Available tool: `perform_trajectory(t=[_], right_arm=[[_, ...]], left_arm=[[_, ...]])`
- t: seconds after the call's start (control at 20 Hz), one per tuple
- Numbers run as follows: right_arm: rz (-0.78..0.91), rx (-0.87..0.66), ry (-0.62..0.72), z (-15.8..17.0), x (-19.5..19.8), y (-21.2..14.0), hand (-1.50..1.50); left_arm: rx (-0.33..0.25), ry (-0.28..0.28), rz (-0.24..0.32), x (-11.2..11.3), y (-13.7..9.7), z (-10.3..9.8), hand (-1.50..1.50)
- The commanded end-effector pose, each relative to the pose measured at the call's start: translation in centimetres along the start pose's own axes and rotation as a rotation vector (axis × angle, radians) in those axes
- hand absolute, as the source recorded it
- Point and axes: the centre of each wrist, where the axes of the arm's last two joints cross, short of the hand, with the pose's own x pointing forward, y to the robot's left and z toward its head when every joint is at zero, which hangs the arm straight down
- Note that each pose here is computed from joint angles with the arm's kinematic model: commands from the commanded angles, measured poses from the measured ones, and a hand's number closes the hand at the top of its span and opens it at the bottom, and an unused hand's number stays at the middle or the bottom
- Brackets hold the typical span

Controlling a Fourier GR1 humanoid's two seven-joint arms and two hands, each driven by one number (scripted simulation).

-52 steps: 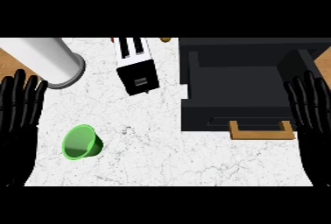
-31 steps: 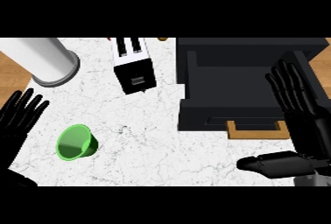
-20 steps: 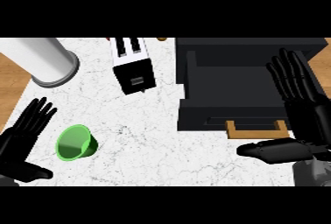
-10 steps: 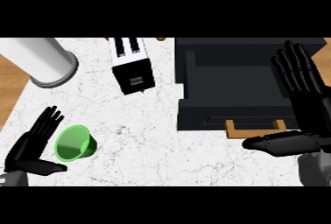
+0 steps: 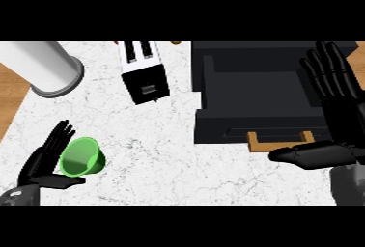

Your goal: Pick up the cup, place it into the drawer and close the drawer

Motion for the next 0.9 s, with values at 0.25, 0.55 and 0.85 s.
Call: perform_trajectory(t=[0.25,0.55,0.85], right_arm=[[-0.003,0.022,0.011,-0.2,0.6,-0.6,-1.5],[-0.01,0.008,0.012,-0.5,0.0,-2.0,-1.5],[-0.007,-0.017,0.009,-0.3,0.8,-1.9,-1.5]], left_arm=[[-0.072,-0.111,0.087,-2.6,-2.4,1.3,-1.5],[-0.074,-0.124,0.068,-2.1,-3.1,-0.8,-1.5],[-0.094,-0.14,0.099,-2.9,-4.6,-0.7,-1.5]])
